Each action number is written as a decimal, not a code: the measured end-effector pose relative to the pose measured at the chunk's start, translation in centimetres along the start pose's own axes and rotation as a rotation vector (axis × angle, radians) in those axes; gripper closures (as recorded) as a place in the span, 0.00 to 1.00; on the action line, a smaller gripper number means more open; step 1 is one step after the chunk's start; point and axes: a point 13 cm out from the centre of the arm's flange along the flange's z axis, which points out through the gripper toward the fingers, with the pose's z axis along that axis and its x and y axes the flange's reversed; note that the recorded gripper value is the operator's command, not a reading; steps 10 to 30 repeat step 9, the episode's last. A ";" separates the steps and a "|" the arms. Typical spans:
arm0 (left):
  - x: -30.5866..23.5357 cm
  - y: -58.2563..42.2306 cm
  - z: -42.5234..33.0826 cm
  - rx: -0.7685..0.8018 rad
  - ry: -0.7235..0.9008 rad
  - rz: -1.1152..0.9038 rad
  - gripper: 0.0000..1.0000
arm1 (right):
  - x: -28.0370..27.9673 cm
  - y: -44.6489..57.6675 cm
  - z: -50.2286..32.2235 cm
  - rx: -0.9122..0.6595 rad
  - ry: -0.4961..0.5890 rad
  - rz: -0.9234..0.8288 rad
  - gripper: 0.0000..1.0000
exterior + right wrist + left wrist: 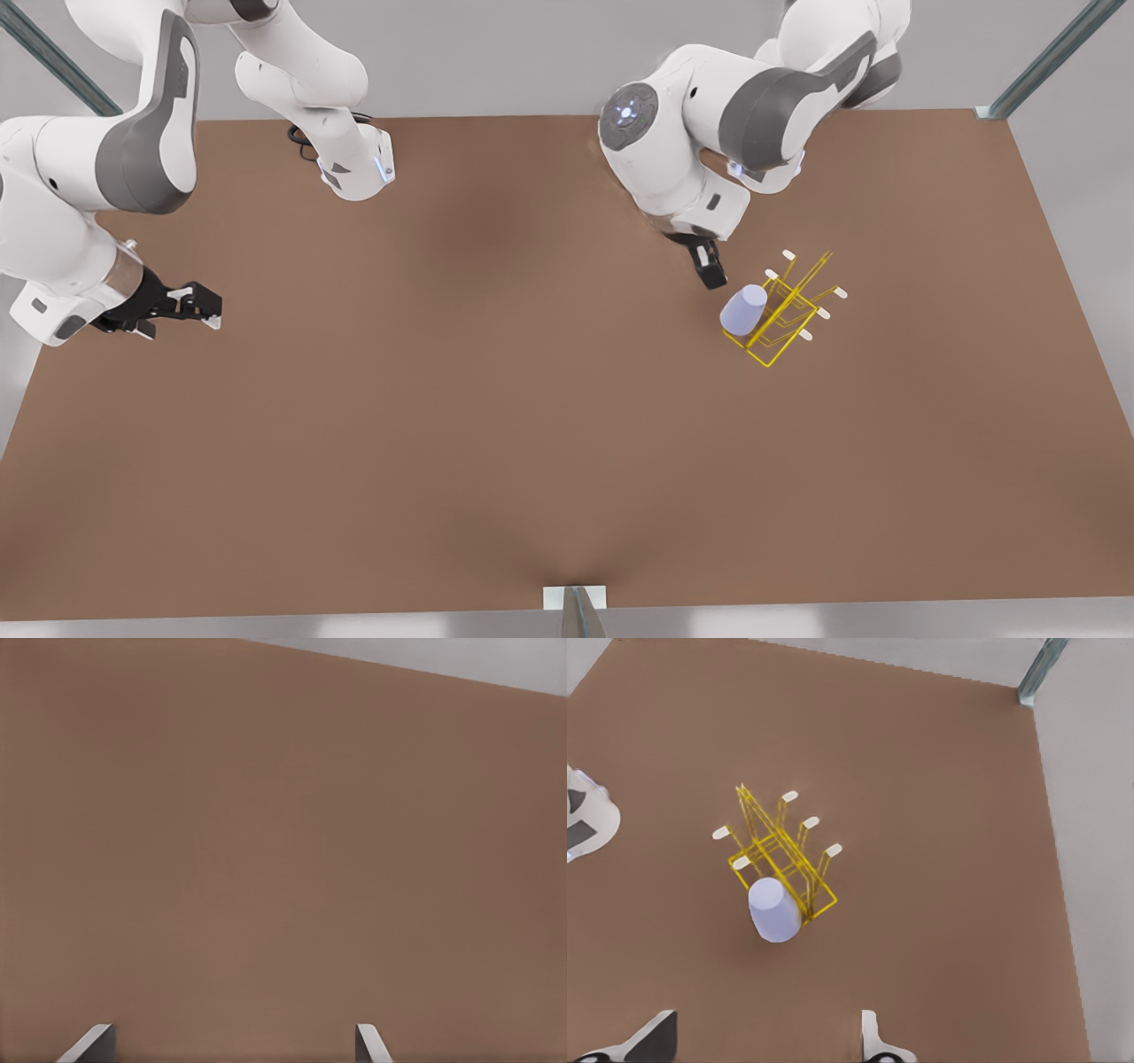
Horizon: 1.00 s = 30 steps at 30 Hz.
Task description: Place the cup on the cup holder
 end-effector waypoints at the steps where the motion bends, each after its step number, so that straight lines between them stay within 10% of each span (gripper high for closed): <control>1: -8.5 -2.0 5.1 -0.103 -0.045 -0.066 0.00 | 0.1 -0.2 0.1 -0.002 0.005 0.005 0.00; 4: -14.4 -3.7 13.0 -0.303 0.197 0.089 0.00 | 0.6 -0.9 0.4 -0.005 0.020 0.019 0.00; 9: -9.2 -7.3 14.4 -0.209 0.474 0.511 0.00 | 0.8 -1.1 0.5 -0.007 0.028 0.024 0.00; 30: -9.2 -7.3 14.4 -0.209 0.474 0.511 0.00 | 0.8 -1.1 0.5 -0.007 0.028 0.024 0.00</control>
